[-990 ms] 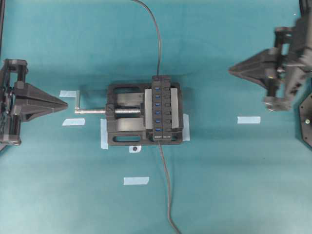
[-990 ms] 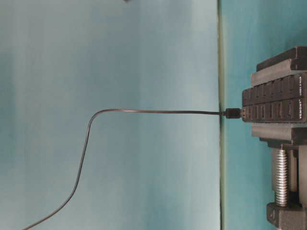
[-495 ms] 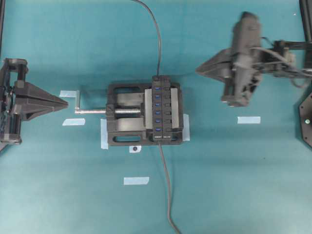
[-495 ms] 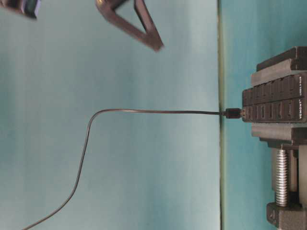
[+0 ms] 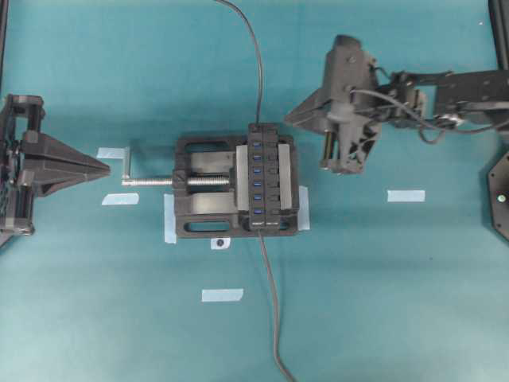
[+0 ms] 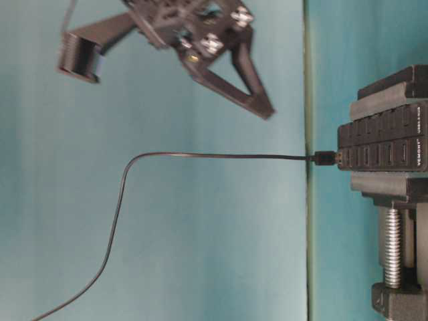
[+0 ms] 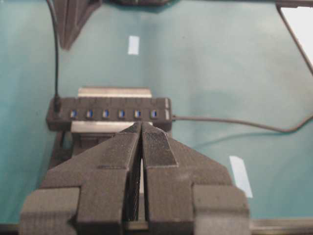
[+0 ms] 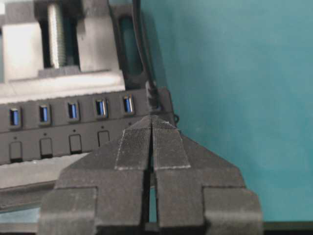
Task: Insert the USB into the second port from the front of the fixed hub.
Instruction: 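Lower the open right gripper around the black USB plug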
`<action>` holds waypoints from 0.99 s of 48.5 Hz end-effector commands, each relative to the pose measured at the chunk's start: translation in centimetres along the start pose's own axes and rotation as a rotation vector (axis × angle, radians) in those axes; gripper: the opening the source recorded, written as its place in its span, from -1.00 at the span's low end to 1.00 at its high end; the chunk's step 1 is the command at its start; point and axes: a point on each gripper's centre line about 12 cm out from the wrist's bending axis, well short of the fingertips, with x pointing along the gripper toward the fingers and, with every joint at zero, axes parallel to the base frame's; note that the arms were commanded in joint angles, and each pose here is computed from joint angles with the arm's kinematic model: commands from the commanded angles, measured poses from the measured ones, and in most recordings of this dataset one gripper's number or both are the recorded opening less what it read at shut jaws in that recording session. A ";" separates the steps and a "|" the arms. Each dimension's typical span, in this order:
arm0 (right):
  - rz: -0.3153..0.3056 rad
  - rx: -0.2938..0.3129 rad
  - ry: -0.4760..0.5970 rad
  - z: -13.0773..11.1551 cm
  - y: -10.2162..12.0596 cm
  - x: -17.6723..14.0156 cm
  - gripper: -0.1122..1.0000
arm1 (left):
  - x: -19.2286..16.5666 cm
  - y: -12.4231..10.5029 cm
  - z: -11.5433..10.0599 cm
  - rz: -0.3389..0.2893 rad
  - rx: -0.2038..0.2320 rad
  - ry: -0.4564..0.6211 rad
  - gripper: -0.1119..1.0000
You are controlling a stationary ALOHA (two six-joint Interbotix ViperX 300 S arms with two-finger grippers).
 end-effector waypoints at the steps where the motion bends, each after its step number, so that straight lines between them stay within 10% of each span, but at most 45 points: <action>1: -0.004 -0.006 -0.030 1.0 -0.2 0.3 -0.81 | 0.1 0.0 0.7 0.001 0.000 -0.011 -0.80; 48: -0.006 -0.001 -0.004 0.7 -0.4 3.0 -0.73 | 0.0 0.0 0.5 0.001 -0.003 -0.008 -0.80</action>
